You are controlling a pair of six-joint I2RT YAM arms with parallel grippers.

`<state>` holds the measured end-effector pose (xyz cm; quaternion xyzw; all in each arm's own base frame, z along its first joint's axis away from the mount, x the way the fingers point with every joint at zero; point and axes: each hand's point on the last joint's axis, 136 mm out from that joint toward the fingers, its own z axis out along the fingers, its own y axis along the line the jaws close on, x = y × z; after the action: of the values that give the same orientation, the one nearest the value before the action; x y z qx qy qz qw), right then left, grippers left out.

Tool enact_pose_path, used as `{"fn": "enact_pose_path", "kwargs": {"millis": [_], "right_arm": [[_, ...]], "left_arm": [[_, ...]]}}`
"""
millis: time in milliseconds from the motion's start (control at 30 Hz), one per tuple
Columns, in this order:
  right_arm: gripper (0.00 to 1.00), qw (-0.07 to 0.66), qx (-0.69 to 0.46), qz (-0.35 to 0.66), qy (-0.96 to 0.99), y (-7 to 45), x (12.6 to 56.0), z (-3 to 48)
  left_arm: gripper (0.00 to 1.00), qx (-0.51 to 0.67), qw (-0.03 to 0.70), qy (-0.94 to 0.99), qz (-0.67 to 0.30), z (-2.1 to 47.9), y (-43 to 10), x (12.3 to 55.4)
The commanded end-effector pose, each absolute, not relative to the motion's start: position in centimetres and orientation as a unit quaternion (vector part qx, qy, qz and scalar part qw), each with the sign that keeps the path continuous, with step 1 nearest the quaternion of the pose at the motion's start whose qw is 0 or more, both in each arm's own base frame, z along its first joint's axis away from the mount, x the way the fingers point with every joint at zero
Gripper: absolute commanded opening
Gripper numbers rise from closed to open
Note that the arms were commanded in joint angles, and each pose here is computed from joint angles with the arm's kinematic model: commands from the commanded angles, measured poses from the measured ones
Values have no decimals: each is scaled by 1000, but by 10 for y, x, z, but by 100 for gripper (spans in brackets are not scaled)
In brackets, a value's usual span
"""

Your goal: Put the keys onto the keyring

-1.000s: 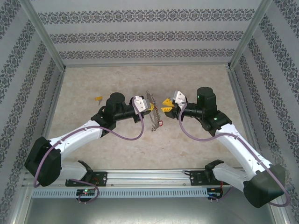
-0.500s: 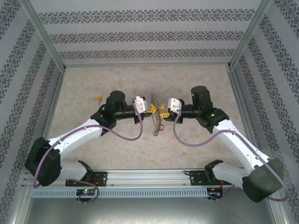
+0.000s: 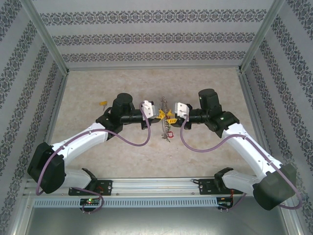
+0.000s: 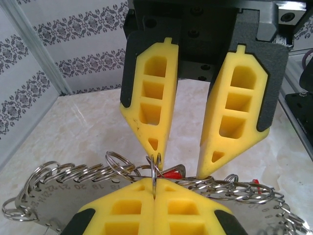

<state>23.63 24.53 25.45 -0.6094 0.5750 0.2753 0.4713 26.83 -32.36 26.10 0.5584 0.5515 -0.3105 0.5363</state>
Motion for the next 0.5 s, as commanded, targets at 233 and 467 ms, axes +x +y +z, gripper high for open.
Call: {"fn": "enact_pose_path", "kwargs": {"millis": [233, 467], "right_arm": [[23, 495, -621, 277, 540, 241, 224, 275], [24, 500, -618, 271, 544, 241, 229, 277]], "left_arm": [[0, 577, 538, 521, -326, 275, -330, 259], [0, 576, 539, 518, -330, 278, -331, 258]]}}
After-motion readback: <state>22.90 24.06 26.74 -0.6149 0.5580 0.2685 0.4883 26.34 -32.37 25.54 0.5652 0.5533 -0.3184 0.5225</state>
